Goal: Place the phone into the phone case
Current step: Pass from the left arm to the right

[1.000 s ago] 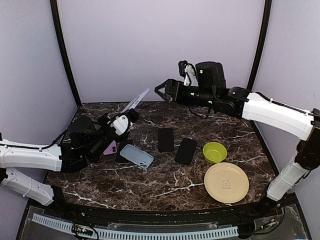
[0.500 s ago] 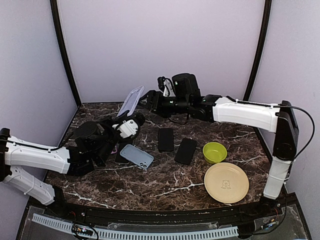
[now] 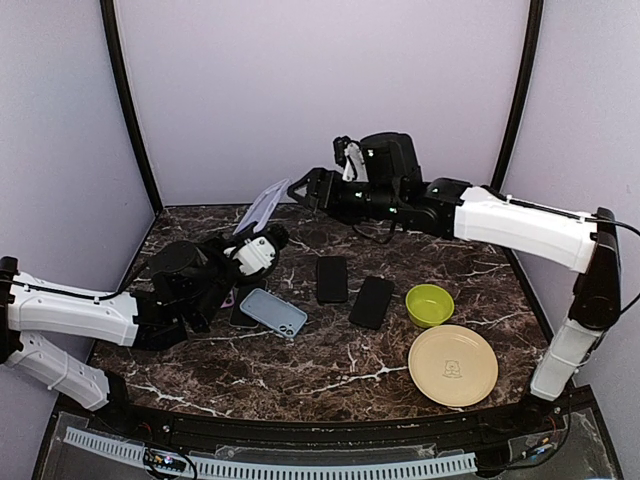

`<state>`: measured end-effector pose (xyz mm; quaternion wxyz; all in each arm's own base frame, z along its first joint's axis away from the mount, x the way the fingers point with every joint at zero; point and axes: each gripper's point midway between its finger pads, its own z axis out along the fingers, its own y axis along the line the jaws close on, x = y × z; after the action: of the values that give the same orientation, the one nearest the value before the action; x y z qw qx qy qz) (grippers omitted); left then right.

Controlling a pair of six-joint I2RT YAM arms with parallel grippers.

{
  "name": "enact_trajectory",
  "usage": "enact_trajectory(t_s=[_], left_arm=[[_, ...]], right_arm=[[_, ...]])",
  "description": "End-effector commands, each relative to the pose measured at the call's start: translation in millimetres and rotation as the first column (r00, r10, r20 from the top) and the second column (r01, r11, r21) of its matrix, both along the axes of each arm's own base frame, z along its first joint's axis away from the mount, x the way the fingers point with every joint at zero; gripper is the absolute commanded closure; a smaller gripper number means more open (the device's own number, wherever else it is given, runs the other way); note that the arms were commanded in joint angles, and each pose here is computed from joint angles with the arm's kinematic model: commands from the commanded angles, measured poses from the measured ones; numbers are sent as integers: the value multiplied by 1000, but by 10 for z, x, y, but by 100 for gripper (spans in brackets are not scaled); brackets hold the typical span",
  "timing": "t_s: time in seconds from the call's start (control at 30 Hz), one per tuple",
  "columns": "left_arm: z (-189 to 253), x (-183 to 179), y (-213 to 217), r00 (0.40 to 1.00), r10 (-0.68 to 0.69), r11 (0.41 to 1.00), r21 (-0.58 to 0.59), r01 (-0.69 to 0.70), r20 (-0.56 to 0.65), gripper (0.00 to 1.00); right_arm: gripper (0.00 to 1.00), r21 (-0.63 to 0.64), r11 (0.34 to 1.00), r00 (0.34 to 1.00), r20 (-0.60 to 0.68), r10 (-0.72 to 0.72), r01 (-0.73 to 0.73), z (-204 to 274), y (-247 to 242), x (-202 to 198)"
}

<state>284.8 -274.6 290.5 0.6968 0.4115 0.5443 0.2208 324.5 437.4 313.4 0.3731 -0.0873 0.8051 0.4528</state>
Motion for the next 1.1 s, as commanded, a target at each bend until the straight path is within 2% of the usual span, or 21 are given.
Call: enact_trajectory(t_s=[0.0,0.17,0.27,0.43,0.5,0.63,0.7,0.77,0.87,0.93,0.97,1.0,1.03,1.07], left_arm=[[152,36,41,999,29,999,-35,-28,24,100],[146,39,41,999,31,999,-30,-31,22,100],[129,29,35,1000,22,999,-28,-21,17,100],[15,-12,-48,999,-38,999,-10,38,-19,100],[-23,-18,-75,998,-51,999,0,51,-25,100],[-13,-9,-63,999,-39,999,15,39,-13,100],[-29,-16,-70,999,-46,999,16,46,-17,100],[-60,-16,-84,998,-52,998,21,52,-27,100],[-101,-22,-121,996,-69,997,27,71,-52,100],[-141,-46,-154,992,-97,995,24,99,-80,84],[-148,-77,-201,986,-133,991,4,134,-98,64],[-192,-113,-219,980,-157,987,9,159,-124,55],[-155,-177,-267,967,-212,977,-36,209,-140,40],[-207,-212,-281,957,-234,972,-36,231,-171,35]], right_arm=[[20,-12,998,994,93,-55,56,312,-61,-88],[14,10,1000,999,41,-28,27,171,134,4],[13,26,1000,1000,22,15,-16,150,316,40],[22,21,990,989,46,138,-139,277,661,53],[32,2,979,979,32,202,-202,254,794,22],[72,27,966,966,-1,257,-257,123,881,-57],[87,34,967,968,12,252,-252,137,840,-63],[98,39,967,968,39,250,-251,196,790,-83],[100,42,969,968,78,239,-243,314,692,-84],[100,33,972,970,86,227,-231,322,605,-62],[100,31,975,972,91,216,-220,348,535,-43],[100,29,977,974,92,207,-210,347,481,-32],[100,26,979,976,91,200,-203,329,423,-25],[100,26,979,975,93,199,-203,331,369,-37]])
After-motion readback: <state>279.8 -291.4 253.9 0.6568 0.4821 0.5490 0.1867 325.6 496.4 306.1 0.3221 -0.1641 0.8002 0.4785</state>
